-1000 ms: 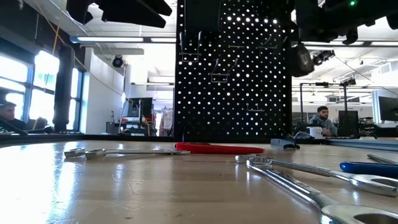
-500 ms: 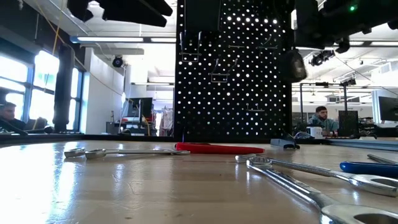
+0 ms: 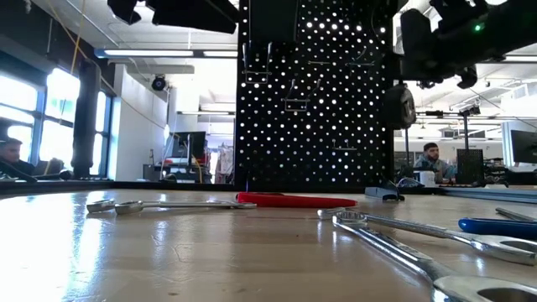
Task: Hang tools onto peg board
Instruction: Hang the measuring tape on the peg board
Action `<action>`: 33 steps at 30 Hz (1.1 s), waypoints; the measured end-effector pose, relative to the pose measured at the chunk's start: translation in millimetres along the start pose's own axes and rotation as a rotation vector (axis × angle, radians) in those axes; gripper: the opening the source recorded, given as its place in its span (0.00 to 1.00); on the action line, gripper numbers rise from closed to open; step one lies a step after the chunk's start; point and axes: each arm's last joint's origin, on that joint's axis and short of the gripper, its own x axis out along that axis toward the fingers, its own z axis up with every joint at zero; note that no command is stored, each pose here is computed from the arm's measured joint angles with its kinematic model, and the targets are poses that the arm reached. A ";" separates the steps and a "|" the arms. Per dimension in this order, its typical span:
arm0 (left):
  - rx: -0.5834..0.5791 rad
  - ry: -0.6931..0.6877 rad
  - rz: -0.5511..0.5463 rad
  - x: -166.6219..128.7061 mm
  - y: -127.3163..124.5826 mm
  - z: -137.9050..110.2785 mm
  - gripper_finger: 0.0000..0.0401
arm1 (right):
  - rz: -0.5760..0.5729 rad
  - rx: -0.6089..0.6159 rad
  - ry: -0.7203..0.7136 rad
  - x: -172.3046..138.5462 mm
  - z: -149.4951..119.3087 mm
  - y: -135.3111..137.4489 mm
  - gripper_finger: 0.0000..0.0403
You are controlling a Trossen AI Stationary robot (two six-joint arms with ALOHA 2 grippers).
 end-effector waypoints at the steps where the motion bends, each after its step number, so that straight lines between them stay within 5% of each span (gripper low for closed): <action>1: 0.000 0.000 -0.001 0.0 0.0 -0.1 0.58 | -0.010 -0.001 -0.003 0.1 0.1 -0.3 0.00; 9: 0.009 -0.001 0.004 0.9 1.2 0.0 0.58 | 0.082 -0.075 0.039 4.1 -2.3 0.9 0.00; 14: 0.012 -0.020 0.005 0.9 1.9 1.9 0.58 | 0.276 -0.177 0.091 7.6 -1.2 6.7 0.00; 23: -0.014 -0.055 0.004 0.7 3.2 5.4 0.58 | 0.565 -0.455 0.256 19.7 44.7 31.4 0.00; 28: -0.022 -0.060 0.006 0.7 3.6 6.1 0.58 | 0.396 -0.537 0.444 24.9 76.5 27.5 0.00; 33: -0.036 -0.061 0.005 0.5 3.5 6.2 0.58 | 0.117 -0.443 0.522 24.9 96.5 13.4 0.00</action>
